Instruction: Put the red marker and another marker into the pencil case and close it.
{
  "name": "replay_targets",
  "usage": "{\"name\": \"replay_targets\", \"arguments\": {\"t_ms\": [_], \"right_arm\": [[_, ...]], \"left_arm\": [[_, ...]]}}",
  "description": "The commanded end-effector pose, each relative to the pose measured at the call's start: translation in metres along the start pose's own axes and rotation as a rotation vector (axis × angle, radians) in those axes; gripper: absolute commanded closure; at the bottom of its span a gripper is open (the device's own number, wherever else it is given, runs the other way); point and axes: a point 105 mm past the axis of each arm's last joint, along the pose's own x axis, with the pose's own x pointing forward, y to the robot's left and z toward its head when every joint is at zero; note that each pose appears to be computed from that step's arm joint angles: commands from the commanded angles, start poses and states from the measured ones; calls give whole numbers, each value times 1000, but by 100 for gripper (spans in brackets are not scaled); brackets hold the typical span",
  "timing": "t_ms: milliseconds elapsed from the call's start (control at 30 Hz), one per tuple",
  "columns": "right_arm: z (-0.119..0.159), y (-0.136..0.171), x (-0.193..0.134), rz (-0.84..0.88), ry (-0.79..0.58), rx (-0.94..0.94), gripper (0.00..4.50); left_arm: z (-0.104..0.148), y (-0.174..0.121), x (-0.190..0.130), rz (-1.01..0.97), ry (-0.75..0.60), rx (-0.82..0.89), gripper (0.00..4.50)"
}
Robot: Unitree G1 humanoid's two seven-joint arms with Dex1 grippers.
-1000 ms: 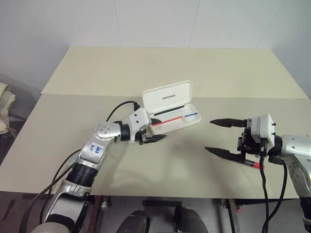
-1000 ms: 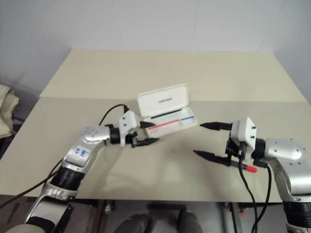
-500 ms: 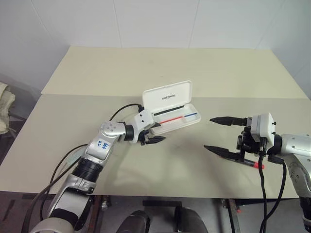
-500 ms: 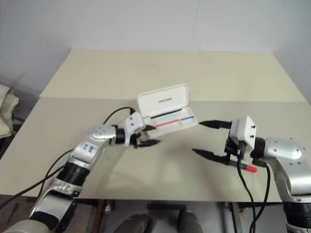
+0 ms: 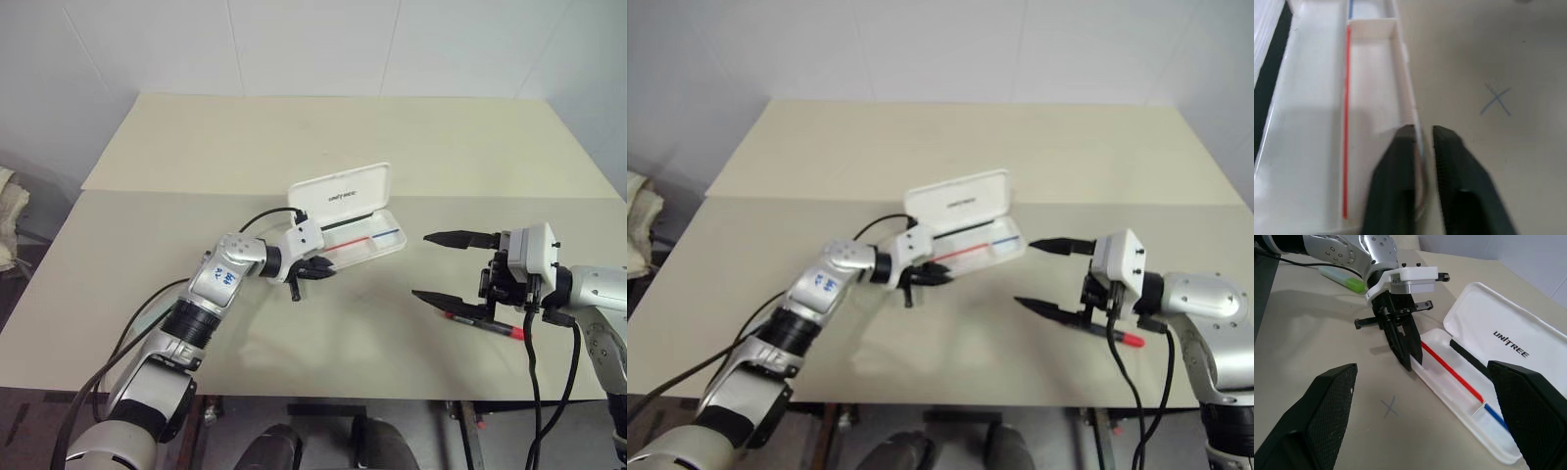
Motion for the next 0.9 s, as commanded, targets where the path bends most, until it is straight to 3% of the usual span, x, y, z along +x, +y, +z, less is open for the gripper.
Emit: {"name": "replay_targets", "arguments": {"t_ms": [33, 467, 900], "right_arm": [[19, -5, -2, -12, -22, -77, 0], [19, -7, -3, -1, -13, -77, 0], [18, -5, -2, 19, -9, -52, 0]], "left_arm": [[-2, -9, 8, -63, 42, 13, 448], [23, -45, -2, -225, -23, 63, 448], [-12, -72, -14, -206, 56, -2, 448]]}}
